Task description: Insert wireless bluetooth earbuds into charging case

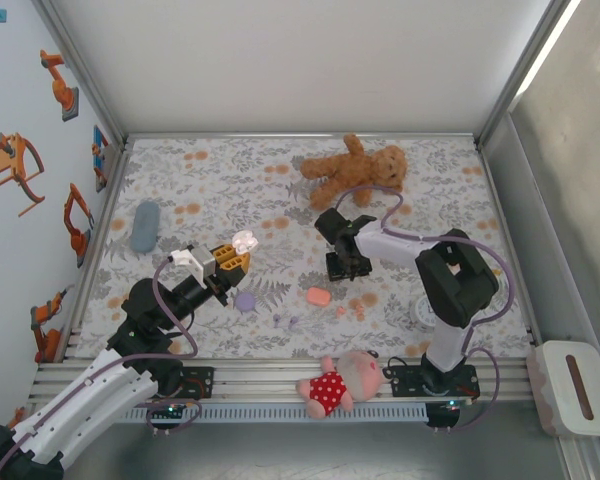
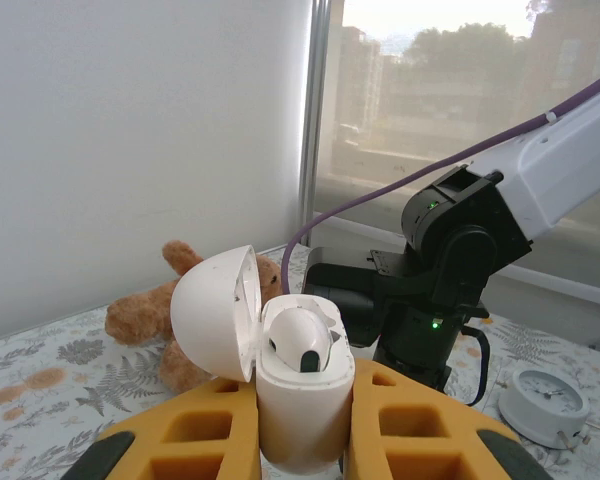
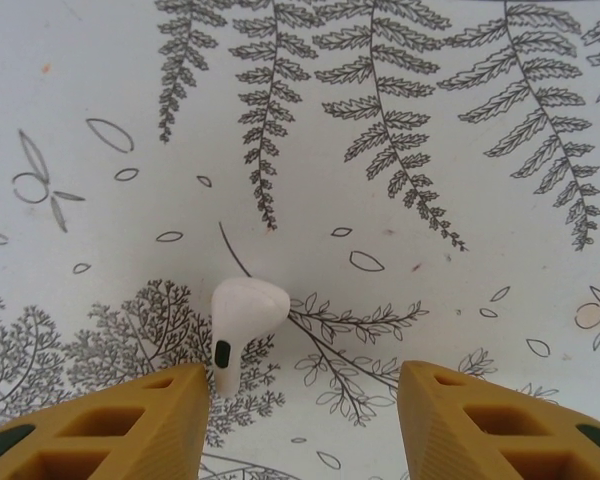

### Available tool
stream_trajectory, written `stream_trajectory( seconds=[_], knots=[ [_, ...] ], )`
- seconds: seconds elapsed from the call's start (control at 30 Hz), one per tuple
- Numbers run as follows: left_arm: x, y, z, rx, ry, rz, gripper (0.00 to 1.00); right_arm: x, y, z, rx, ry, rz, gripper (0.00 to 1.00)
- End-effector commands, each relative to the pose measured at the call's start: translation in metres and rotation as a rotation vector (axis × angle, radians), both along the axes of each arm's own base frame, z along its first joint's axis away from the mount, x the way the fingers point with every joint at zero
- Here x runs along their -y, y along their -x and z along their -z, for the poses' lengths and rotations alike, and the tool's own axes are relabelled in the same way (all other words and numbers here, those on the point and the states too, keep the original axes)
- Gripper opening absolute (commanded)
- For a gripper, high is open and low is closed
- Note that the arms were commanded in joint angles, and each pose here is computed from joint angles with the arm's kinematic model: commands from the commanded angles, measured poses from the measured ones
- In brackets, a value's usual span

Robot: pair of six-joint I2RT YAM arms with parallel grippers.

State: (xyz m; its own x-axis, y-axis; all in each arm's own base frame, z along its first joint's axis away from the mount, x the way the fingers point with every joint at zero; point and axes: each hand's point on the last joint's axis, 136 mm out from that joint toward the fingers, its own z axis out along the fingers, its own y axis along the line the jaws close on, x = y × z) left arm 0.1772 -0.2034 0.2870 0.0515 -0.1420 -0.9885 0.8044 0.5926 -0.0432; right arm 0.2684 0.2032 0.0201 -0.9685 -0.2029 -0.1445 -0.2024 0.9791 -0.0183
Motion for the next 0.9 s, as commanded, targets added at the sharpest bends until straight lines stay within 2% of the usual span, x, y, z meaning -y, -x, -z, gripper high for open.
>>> stream_trajectory(
  seconds=[0.0,0.4,0.7,0.87],
  knots=[
    [-0.001,0.001,-0.004,0.016,0.009,-0.004,0.0,-0.002,-0.008,-0.022,0.052,0.0,-0.021,0.52],
    [-0.002,0.002,-0.006,0.017,0.013,-0.006,0.0,-0.012,-0.024,-0.012,0.043,-0.048,-0.003,0.5],
    [-0.002,0.001,-0.006,0.016,0.011,-0.007,0.0,-0.014,-0.025,0.005,0.016,-0.047,0.008,0.38],
    [-0.002,0.001,-0.004,0.011,0.007,-0.008,0.0,-0.015,-0.026,0.008,0.017,-0.047,0.008,0.35]
  ],
)
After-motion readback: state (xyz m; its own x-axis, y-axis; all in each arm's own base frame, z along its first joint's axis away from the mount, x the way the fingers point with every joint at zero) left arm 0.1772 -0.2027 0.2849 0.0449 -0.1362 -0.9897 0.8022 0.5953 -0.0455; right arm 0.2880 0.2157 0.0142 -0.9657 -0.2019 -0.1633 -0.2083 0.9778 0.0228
